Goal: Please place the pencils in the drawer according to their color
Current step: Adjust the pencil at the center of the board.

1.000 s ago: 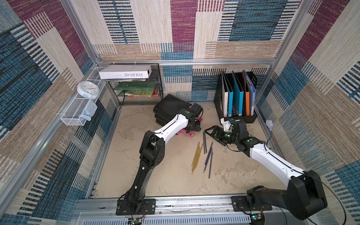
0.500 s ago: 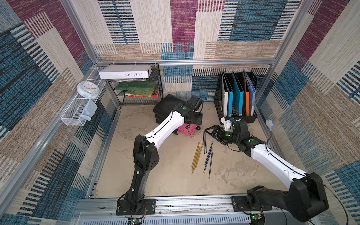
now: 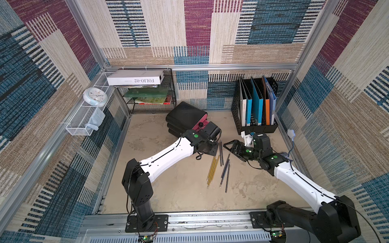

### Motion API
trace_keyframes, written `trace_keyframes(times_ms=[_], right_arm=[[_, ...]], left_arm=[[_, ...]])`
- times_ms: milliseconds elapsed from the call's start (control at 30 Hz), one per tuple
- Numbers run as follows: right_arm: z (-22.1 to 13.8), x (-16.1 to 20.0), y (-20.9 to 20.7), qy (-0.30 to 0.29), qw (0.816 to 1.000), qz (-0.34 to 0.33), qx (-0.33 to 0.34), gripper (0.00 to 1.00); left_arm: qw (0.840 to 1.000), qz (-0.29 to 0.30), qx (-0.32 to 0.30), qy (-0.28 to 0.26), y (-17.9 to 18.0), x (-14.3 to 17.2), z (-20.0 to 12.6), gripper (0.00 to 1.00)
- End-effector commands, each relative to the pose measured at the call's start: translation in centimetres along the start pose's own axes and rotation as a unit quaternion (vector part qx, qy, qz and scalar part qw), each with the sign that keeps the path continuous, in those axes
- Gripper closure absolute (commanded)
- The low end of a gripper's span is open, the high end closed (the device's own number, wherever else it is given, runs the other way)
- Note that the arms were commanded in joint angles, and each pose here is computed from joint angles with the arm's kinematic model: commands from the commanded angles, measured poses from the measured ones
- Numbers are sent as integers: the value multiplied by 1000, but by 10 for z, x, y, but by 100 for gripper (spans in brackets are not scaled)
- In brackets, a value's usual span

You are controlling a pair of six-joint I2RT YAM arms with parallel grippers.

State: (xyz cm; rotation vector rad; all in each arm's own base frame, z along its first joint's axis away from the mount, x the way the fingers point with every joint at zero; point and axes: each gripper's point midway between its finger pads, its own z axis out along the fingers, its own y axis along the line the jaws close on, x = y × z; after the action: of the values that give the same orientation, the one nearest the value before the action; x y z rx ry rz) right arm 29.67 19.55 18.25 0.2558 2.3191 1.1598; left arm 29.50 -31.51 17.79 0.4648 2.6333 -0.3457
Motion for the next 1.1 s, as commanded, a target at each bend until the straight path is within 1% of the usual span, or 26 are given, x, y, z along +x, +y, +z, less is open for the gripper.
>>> trace_keyframes(times_ms=[0,67,167,300,600,1067], right_arm=[[-2,5,-5,0,1000,7,4,1],[-4,8,-8,3,1000,6,7,1],[-5,13,-13,7,1000,4,14,1],[-7,20,-19,15,1000,6,21,1],[-8,23,-24,13,999,13,28,1],[-6,21,-25,12,999,11,31,1]], left_arm=[[999,-24,-21,-4,8,23,10,48],[999,-22,-34,9,13,45,21,48],[999,-24,-40,25,17,70,35,49],[999,-21,-39,32,15,85,51,49],[998,-10,-49,41,9,90,85,51],[995,2,-79,57,18,97,106,53]])
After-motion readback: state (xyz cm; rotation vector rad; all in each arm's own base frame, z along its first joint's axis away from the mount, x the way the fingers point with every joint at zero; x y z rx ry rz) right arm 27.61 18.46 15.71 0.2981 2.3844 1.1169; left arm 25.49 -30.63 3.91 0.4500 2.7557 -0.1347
